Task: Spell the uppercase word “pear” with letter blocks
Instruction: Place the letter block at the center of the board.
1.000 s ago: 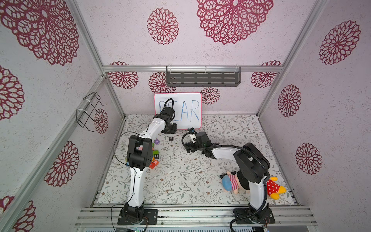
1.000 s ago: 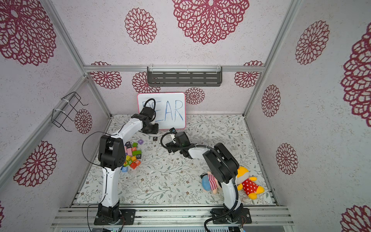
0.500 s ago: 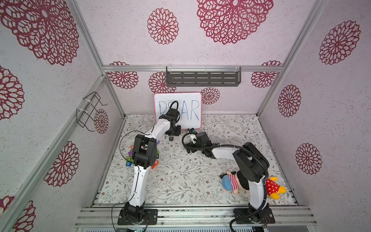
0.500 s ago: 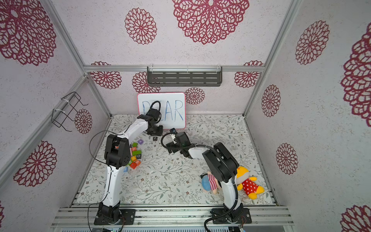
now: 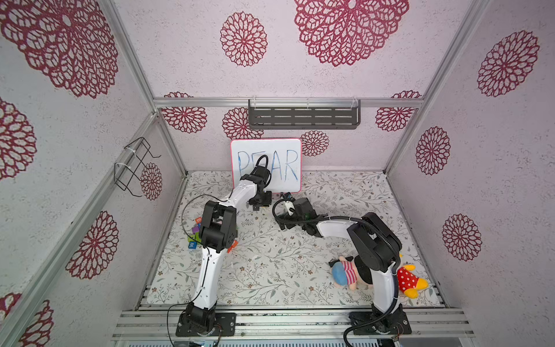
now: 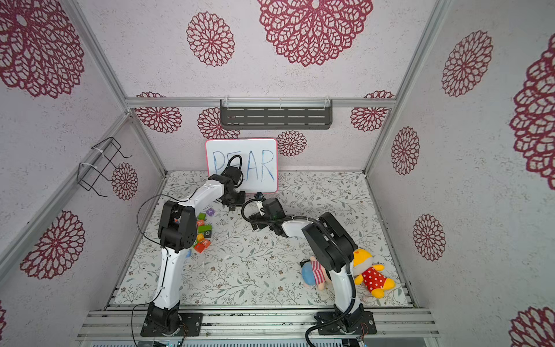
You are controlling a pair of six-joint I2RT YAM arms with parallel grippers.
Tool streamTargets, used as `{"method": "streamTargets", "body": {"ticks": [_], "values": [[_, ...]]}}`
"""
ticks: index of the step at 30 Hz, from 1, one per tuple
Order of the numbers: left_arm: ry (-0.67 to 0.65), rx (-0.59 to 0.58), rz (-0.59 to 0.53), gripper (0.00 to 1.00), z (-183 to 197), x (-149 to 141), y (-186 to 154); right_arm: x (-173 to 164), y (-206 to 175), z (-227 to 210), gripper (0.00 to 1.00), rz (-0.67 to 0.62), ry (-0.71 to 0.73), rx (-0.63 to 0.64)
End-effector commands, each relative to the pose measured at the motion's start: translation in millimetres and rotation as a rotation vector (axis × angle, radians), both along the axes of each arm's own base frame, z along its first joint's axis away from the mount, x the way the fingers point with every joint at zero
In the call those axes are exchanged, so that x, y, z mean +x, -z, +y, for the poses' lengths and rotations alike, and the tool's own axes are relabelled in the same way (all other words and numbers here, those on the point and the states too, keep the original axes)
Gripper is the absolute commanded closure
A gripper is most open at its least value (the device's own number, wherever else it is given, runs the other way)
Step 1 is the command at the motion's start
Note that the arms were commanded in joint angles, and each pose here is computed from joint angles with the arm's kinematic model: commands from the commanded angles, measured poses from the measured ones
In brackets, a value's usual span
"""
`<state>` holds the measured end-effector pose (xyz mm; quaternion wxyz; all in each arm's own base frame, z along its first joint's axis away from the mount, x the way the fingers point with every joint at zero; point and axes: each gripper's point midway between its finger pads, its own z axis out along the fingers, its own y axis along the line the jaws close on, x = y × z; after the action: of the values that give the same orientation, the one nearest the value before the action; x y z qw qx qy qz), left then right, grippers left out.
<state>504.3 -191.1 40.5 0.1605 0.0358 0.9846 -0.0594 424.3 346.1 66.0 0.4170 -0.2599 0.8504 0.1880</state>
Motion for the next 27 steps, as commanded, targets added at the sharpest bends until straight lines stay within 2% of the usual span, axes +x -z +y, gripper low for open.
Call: {"method": "streamTargets", "body": {"ticks": [1, 27], "values": [[-0.001, -0.003, -0.011, 0.78, -7.2, 2.2, 4.3, 3.9, -9.1, 3.1, 0.01, -0.014, 0.004, 0.043], [0.000, 0.035, 0.010, 0.78, -7.9, 2.3, 26.3, 3.0, -6.8, 4.4, 0.01, -0.002, 0.003, 0.052]]}}
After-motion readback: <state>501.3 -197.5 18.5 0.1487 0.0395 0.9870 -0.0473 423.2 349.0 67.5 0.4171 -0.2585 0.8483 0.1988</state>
